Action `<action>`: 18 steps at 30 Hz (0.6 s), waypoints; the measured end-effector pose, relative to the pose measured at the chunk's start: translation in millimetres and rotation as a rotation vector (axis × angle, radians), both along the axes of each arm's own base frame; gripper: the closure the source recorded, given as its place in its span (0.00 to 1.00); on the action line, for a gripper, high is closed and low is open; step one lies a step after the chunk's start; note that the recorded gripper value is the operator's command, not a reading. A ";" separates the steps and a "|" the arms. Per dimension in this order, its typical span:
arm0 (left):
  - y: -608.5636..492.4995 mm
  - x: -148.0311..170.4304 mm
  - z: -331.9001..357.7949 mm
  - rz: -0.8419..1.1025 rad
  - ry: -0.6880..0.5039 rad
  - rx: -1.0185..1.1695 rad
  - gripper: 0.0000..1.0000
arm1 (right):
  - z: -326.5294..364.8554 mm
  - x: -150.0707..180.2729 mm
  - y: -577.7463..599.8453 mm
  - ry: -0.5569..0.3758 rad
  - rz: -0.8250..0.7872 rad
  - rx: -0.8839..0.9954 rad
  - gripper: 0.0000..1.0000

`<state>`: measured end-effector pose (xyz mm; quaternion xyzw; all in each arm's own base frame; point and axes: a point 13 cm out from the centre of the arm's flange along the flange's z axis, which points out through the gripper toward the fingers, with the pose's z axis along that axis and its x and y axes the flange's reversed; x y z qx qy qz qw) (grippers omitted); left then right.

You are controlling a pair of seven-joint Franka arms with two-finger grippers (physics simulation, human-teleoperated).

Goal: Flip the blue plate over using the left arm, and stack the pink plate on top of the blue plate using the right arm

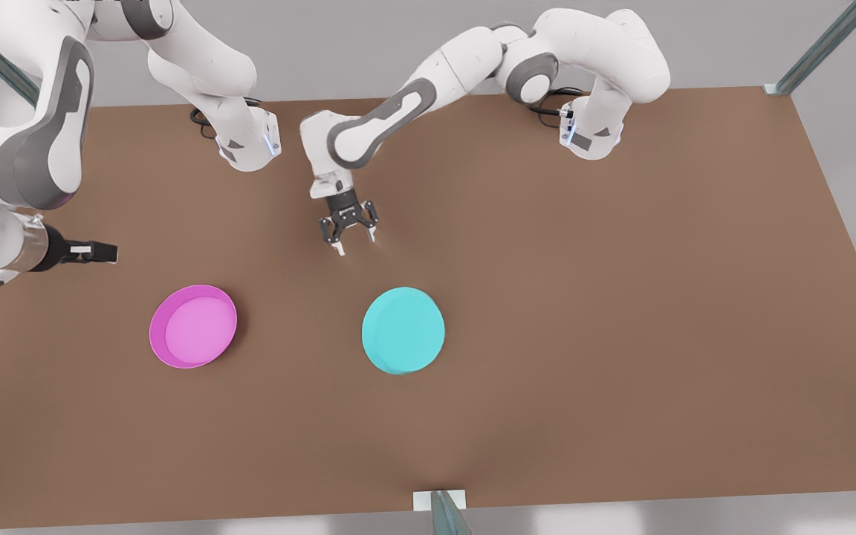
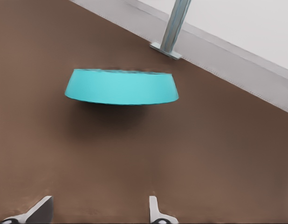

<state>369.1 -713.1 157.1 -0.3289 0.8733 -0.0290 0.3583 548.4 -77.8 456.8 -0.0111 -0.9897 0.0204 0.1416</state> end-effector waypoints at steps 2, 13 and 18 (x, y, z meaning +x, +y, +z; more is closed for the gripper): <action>34.0 52.6 169.2 0.224 0.194 -0.299 0.00 | -16.5 0.1 -10.8 0.023 -0.017 0.004 0.00; 599.6 196.2 329.2 0.466 0.773 -0.277 0.00 | -253.1 -7.4 -137.4 0.109 -0.235 0.160 0.00; 613.8 200.4 317.5 0.160 0.844 -0.146 0.00 | -321.9 -16.7 -133.2 0.002 -0.275 0.258 0.00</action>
